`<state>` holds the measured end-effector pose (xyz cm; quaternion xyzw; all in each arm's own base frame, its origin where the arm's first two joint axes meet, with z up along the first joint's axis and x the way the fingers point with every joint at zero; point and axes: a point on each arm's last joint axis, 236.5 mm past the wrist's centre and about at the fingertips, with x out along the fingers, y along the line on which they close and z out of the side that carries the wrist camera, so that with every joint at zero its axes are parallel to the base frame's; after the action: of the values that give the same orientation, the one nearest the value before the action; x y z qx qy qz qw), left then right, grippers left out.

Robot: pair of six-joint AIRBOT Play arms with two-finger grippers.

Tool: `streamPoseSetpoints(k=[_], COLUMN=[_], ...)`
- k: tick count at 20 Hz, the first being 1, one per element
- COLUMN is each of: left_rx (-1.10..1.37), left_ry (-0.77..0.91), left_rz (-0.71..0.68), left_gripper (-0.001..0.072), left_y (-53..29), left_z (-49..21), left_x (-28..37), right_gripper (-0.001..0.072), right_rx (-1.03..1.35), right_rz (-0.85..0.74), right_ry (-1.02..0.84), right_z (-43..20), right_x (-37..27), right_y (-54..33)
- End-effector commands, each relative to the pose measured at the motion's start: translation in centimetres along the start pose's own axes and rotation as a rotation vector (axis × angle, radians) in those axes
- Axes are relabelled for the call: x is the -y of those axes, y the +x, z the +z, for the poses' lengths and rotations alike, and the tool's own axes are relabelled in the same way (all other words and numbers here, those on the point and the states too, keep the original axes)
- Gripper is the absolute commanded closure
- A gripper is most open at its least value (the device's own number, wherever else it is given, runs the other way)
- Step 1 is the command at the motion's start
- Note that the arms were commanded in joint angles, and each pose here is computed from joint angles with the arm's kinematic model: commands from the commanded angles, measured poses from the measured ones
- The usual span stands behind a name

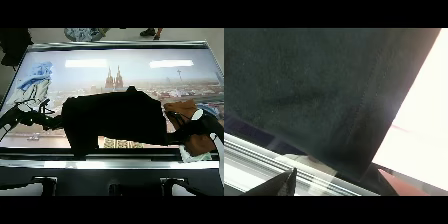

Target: Fold the shirts.

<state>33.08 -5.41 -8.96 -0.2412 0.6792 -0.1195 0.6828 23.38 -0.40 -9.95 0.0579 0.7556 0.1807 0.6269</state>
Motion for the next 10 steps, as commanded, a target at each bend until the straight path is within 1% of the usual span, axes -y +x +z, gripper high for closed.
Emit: streamPoseSetpoints(k=[1, 2, 3, 4, 5, 7, 9, 10], left_rx=[0.001, 0.002, 0.003, 0.01, 0.038, 0.167, 0.377, 0.509], left_ry=[0.007, 0.016, 0.025, 0.038, 0.056, 0.13, 0.236, 0.286], left_rz=[0.0, 0.0, 0.0, 0.0, 0.002, 0.007, 0.014, 0.013], left_gripper=[0.0676, 0.0676, 0.0676, 0.0677, 0.0678, 0.0679, 0.068, 0.068], left_y=[-0.1, -0.1, -0.2, -0.7, -1.6, -5.8, -13.4, -18.4], left_z=[0.0, 0.0, 0.1, 0.3, 1.0, 3.6, 6.3, 7.0], left_x=[0.1, 0.1, 0.1, 0.4, 0.9, 3.2, 7.4, 10.2], right_gripper=[0.0161, 0.0294, 0.056, 0.0661, 0.0661, 0.0662, 0.0663, 0.0664], right_rx=[0.065, 0.106, 0.149, 0.183, 0.213, 0.294, 0.45, 0.554], right_rz=[0.049, 0.051, 0.047, 0.036, 0.019, -0.023, -0.11, -0.172], right_ry=[0.044, 0.055, 0.061, 0.059, 0.03, -0.057, -0.164, -0.22], right_z=[1.5, 2.5, 3.5, 4.3, 5.0, 6.6, 8.7, 9.6], right_x=[-0.8, -0.8, -0.7, -0.5, -0.5, -0.9, -2.0, -2.9], right_y=[1.3, 1.3, 1.0, 0.4, -0.7, -4.6, -11.8, -16.4])
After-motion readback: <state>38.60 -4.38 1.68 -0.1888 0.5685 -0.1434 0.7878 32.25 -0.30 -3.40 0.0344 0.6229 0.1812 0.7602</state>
